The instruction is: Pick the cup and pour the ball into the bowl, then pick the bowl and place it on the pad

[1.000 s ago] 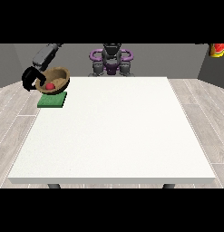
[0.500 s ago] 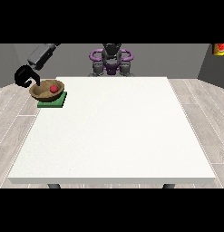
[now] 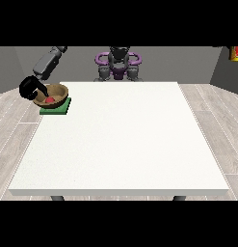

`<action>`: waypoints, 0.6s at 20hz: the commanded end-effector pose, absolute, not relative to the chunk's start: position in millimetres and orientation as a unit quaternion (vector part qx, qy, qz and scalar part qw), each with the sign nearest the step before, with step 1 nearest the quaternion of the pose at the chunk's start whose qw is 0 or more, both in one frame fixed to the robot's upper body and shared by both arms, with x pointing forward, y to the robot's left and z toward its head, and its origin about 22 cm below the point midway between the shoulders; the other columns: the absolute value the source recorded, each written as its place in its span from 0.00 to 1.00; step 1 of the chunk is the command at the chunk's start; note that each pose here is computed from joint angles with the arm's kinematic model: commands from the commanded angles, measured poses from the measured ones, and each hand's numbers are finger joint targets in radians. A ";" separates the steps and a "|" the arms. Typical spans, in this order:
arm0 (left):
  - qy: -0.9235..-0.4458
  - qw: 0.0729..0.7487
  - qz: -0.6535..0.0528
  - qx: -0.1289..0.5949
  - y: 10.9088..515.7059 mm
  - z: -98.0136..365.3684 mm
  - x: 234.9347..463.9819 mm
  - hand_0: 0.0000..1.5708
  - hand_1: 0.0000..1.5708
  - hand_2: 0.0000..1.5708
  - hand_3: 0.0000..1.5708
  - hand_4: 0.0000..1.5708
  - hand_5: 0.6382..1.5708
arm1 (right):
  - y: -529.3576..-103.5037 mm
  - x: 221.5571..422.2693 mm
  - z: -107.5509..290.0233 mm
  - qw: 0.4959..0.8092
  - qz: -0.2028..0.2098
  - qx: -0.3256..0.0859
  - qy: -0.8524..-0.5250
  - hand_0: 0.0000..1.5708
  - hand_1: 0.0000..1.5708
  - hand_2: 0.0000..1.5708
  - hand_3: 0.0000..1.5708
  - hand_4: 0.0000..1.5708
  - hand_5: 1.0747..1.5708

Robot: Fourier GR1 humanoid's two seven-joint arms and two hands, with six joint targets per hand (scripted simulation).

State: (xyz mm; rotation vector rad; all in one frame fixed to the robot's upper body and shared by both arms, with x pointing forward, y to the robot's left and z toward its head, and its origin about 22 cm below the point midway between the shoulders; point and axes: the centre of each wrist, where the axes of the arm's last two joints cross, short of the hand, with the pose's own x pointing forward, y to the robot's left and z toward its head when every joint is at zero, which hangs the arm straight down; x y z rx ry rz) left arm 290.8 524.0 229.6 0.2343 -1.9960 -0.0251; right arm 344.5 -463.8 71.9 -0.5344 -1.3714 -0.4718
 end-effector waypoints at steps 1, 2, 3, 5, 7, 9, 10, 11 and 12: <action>-0.832 0.545 -0.006 0.106 524.5 216.9 291.8 0.00 0.00 0.00 0.00 0.76 1.00 | -461.4 349.6 79.7 0.704 -0.205 -0.269 -0.625 0.73 0.73 0.84 0.64 0.12 0.92; -0.851 0.516 -0.007 0.100 526.2 233.9 287.4 0.00 0.00 0.00 0.00 0.76 1.00 | -470.5 343.1 73.5 0.715 -0.202 -0.256 -0.619 0.59 0.59 0.70 0.66 0.10 0.88; -0.836 0.540 -0.020 0.098 506.8 218.9 300.8 0.00 0.00 0.00 0.00 0.76 1.00 | -451.4 352.5 65.0 0.737 -0.169 -0.256 -0.602 0.41 0.41 0.44 0.64 0.00 0.80; -0.846 0.523 -0.015 0.106 530.6 243.7 287.3 0.00 0.00 0.00 0.00 0.76 1.00 | -457.1 352.0 75.9 0.742 -0.130 -0.245 -0.610 0.00 0.00 0.13 0.00 0.00 0.74; -0.849 0.520 -0.020 0.097 513.6 229.9 297.5 0.00 0.00 0.00 0.00 0.77 1.00 | -449.8 360.5 80.3 0.735 -0.129 -0.245 -0.619 0.00 0.00 0.00 0.00 0.00 0.68; -0.829 0.553 -0.024 0.079 487.9 227.3 308.4 0.00 0.00 0.00 0.00 0.76 1.00 | -442.6 352.6 47.7 0.765 -0.126 -0.257 -0.577 0.00 0.00 0.00 0.00 0.00 0.66; -0.830 0.551 -0.022 0.085 492.5 227.4 307.1 0.00 0.00 0.00 0.00 0.76 1.00 | -454.9 354.5 69.8 0.767 -0.115 -0.252 -0.579 0.00 0.00 0.00 0.00 0.00 0.67; -0.814 0.574 -0.028 0.082 494.7 201.9 305.5 0.00 0.00 0.00 0.00 0.76 1.00 | -447.9 357.6 69.5 0.773 -0.112 -0.252 -0.572 0.00 0.00 0.00 0.00 0.00 0.65; -0.817 0.569 -0.011 0.095 503.1 211.4 303.5 0.00 0.00 0.00 0.00 0.76 1.00 | -461.5 355.6 88.6 0.765 -0.101 -0.249 -0.585 0.00 0.00 0.00 0.00 0.00 0.66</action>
